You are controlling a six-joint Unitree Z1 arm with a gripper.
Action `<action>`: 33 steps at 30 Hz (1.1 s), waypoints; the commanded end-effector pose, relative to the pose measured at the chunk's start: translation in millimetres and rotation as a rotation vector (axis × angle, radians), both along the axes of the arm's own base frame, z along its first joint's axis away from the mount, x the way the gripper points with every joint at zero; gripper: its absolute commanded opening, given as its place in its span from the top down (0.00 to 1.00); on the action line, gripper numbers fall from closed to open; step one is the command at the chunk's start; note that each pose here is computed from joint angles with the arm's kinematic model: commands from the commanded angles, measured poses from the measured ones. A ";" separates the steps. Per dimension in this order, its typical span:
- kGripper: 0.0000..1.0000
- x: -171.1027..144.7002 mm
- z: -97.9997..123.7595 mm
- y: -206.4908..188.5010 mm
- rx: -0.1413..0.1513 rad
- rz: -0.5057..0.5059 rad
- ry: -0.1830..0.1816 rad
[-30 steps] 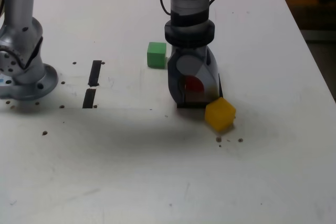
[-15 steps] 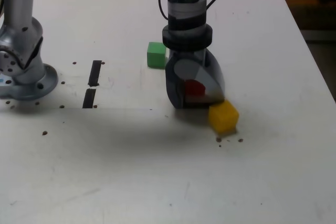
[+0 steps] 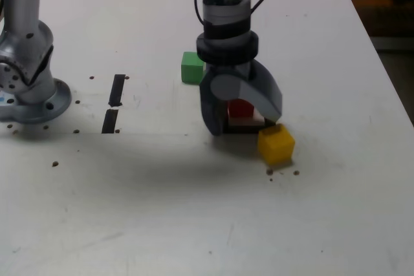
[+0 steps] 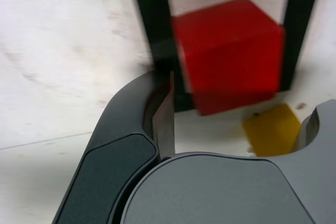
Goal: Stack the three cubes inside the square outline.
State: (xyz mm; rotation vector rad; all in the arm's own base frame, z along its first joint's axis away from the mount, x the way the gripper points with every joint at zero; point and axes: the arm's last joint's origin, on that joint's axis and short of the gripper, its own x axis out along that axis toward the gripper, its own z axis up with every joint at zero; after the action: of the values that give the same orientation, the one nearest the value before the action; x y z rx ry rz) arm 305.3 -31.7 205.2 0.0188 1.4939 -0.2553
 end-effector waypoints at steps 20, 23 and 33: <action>0.03 -48.4 63.6 -1.4 0.069 0.068 -0.108; 0.03 -43.2 77.5 -15.1 0.082 0.076 -0.113; 0.04 -4.0 106.5 -57.7 0.135 0.088 -0.030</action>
State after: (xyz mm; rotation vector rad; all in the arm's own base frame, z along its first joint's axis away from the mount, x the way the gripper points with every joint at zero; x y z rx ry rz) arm 292.5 -85.2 303.9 0.0660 1.4911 -0.0799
